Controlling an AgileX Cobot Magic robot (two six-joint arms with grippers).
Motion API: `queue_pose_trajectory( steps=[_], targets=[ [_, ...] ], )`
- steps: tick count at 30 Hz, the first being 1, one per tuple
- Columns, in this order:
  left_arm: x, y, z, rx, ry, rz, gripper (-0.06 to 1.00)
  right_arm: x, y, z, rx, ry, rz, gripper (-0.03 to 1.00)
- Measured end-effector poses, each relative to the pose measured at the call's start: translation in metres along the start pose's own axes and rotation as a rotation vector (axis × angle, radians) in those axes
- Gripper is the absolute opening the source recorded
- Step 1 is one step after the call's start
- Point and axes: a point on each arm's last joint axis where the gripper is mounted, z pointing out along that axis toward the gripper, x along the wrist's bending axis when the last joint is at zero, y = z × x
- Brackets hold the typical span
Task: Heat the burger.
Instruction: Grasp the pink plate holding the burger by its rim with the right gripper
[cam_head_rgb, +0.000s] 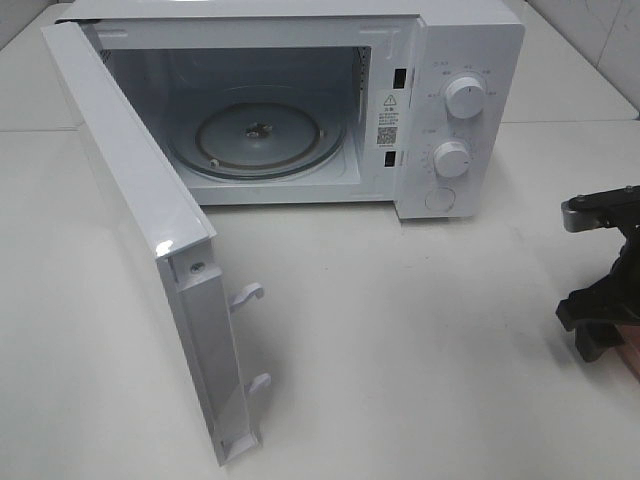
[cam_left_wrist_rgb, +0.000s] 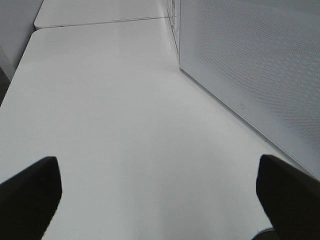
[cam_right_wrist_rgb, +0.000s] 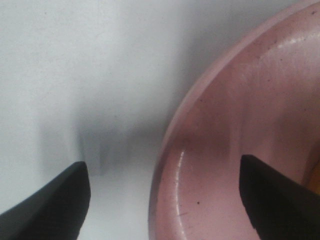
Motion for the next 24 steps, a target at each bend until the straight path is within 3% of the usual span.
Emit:
queue_pose_trajectory(
  steps=[18, 21, 22, 23, 24],
  targets=[
    [0.0, 0.0, 0.0, 0.0, 0.0, 0.0, 0.98, 0.0, -0.004, 0.013, 0.014, 0.011, 0.016, 0.74],
    [0.0, 0.0, 0.0, 0.0, 0.0, 0.0, 0.98, 0.0, -0.005, 0.013, 0.017, 0.013, 0.031, 0.67],
    [0.0, 0.0, 0.0, 0.0, 0.0, 0.0, 0.98, 0.0, -0.005, 0.013, 0.018, 0.013, 0.035, 0.57],
    [0.0, 0.0, 0.0, 0.0, 0.0, 0.0, 0.98, 0.0, -0.005, 0.013, 0.018, 0.013, 0.035, 0.57],
    [0.0, 0.0, 0.0, 0.0, 0.0, 0.0, 0.98, 0.0, -0.005, 0.014, 0.028, 0.011, 0.034, 0.47]
  ],
)
